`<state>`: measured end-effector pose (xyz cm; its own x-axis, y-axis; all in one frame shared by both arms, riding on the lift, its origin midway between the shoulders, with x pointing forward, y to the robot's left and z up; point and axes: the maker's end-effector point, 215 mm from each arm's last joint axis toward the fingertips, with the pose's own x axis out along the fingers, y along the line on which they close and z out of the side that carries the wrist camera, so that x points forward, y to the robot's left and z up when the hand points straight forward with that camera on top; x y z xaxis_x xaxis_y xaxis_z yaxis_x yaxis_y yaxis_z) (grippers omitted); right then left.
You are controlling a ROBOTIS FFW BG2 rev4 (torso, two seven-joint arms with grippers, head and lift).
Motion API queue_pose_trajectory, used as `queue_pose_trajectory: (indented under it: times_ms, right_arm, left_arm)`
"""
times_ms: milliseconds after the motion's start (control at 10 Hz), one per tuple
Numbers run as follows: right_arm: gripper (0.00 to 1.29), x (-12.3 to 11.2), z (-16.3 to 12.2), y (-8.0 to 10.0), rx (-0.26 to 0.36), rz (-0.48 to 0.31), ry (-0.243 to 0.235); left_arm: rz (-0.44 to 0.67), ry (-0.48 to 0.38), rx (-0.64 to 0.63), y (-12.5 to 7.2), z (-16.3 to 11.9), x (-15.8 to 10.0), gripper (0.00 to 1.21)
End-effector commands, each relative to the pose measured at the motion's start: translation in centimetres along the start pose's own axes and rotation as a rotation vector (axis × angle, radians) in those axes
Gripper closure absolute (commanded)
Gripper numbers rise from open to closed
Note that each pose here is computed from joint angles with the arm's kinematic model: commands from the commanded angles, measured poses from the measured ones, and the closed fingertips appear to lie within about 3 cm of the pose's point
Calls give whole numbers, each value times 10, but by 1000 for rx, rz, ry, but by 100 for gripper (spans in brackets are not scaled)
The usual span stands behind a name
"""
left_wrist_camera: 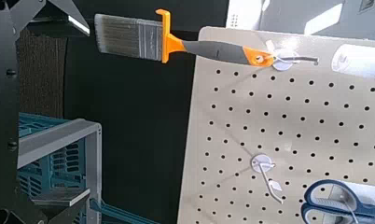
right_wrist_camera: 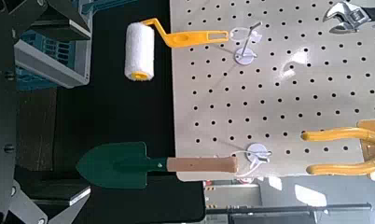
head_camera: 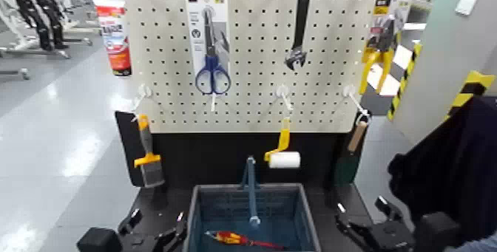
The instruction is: Put the tool with the wooden handle into the crate.
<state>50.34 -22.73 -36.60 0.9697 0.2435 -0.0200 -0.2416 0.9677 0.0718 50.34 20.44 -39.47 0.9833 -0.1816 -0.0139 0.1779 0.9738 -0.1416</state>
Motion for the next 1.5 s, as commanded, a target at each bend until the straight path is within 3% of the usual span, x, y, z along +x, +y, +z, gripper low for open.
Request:
queue_pose_trajectory:
  times_ms: [100, 600, 900, 1500]
  right_arm:
    - [14, 4, 15, -40, -31, 13, 13]
    - [14, 25, 42, -72, -76, 111, 46]
    - [15, 43, 44, -73, -45, 217, 70]
    - [15, 75, 52, -83, -97, 311, 111]
  left_arm:
    - [0, -1, -1, 0, 0, 1, 11]
    - [1, -4, -3, 1, 1, 2, 11]
    - [0, -6, -4, 0, 1, 2, 11]
    - [3, -9, -6, 1, 1, 2, 11]
